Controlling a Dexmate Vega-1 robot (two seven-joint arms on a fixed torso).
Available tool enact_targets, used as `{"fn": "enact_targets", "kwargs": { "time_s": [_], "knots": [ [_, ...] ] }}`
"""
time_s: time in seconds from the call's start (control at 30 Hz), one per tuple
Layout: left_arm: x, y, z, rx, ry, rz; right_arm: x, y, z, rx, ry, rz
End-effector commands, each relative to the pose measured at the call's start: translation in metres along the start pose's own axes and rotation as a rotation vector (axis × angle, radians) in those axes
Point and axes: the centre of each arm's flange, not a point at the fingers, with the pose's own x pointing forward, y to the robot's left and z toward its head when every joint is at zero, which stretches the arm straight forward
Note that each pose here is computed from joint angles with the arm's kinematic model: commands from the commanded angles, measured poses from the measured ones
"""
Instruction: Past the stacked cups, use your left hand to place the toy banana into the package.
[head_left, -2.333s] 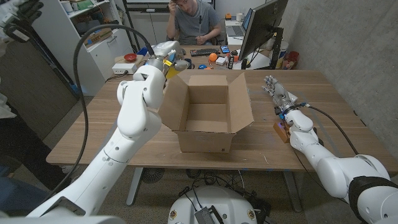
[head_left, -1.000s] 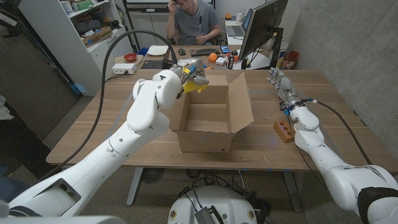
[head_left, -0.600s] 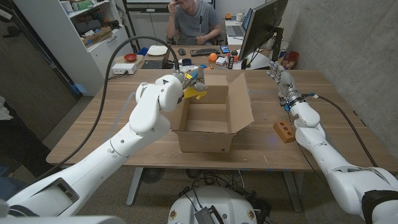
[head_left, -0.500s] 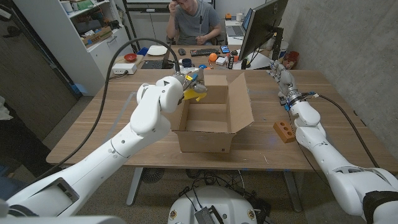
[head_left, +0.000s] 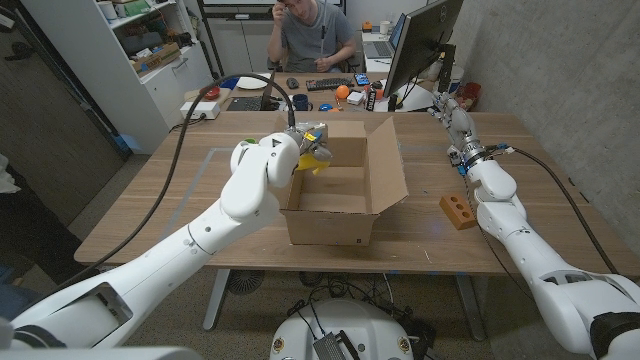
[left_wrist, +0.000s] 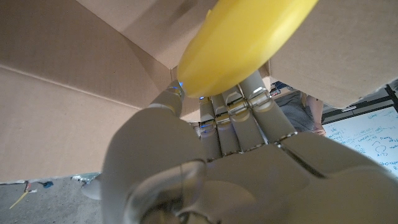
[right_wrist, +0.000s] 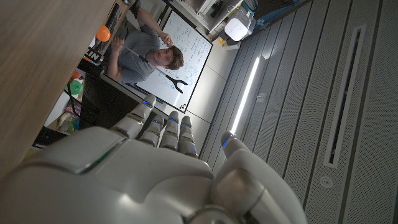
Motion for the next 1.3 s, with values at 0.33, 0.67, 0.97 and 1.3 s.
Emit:
{"fn": "enact_targets", "kwargs": {
  "time_s": [0.33,0.67,0.97,1.3],
  "knots": [
    [0.023,-0.029,0.001,0.094,0.038,-0.103,-0.002,0.003,0.004,0.002,-0.015,0.005],
    [0.033,-0.037,-0.001,0.114,0.048,-0.163,-0.002,0.002,0.003,0.002,-0.01,0.005],
    [0.036,-0.037,0.0,0.134,0.045,-0.193,0.001,0.002,0.002,0.0,-0.012,0.009],
    [0.039,-0.041,-0.001,0.131,0.038,-0.23,0.003,0.001,0.007,-0.001,-0.031,0.011]
  ]
}}
